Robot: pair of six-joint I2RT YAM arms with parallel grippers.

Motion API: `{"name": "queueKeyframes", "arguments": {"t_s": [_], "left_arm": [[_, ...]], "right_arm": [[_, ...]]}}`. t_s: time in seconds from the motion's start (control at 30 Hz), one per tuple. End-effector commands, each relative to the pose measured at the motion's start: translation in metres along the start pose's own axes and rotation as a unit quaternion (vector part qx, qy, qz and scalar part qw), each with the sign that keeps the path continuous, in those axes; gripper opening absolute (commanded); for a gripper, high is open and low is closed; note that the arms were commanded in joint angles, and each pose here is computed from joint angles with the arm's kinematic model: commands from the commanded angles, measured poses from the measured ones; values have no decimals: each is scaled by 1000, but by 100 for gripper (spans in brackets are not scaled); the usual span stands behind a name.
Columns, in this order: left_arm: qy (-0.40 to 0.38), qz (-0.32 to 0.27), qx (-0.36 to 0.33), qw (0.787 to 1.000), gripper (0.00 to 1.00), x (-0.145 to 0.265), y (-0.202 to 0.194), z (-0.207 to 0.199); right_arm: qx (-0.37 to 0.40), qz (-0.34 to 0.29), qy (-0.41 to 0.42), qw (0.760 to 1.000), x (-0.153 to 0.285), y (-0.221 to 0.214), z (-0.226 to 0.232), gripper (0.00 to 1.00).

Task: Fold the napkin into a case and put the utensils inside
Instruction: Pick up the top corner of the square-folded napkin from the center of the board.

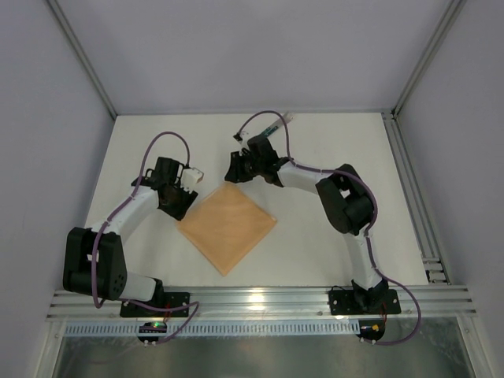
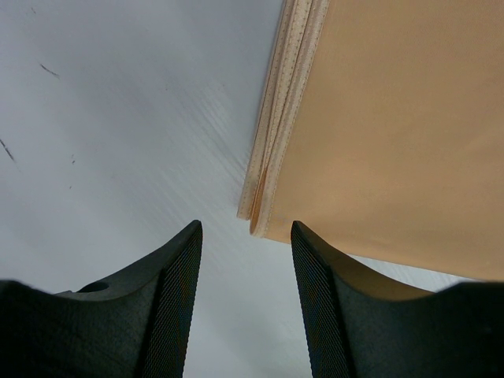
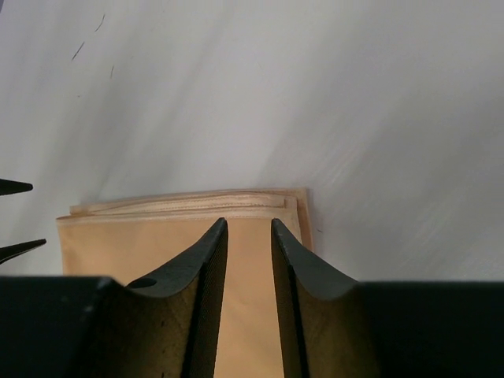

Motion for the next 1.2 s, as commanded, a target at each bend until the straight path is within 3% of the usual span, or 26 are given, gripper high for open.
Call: {"name": "queueKeyframes", "arguments": {"t_s": [0.0,0.3,0.47,0.77,0.9,1.17], "left_arm": [[8,-10,-6,1000,52,0,3,3],[5,-6,-5,1000,52,-2,1,2],[3,-6,-2,1000,52,-3,2,2],[5,-5,-4,1000,52,-3,1,2],[5,-6,-4,1000,52,-3,1,2],[8,-6,-5,1000,51,-1,1,3]], "right_arm": [[20,-17,-27,999,-5,17,-2,34],[-10,16,-43,999,-17,-7,-15,33],[-10,19,-38,999,-20,-6,-14,23],[-10,27,-42,999,-23,-13,-16,14],[-8,23,-39,999,-22,-10,-13,4],[20,-11,-30,999,-7,6,8,4]]}}
Point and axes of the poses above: each gripper's point midway between its finger pads, its own x axis back along the fingers, its own z axis along the line the jaws close on, y = z × x, the point moved 6 cm from there along x, back along the fingers, and after that the axes turned 1 degree about x, right-handed, at the moved point
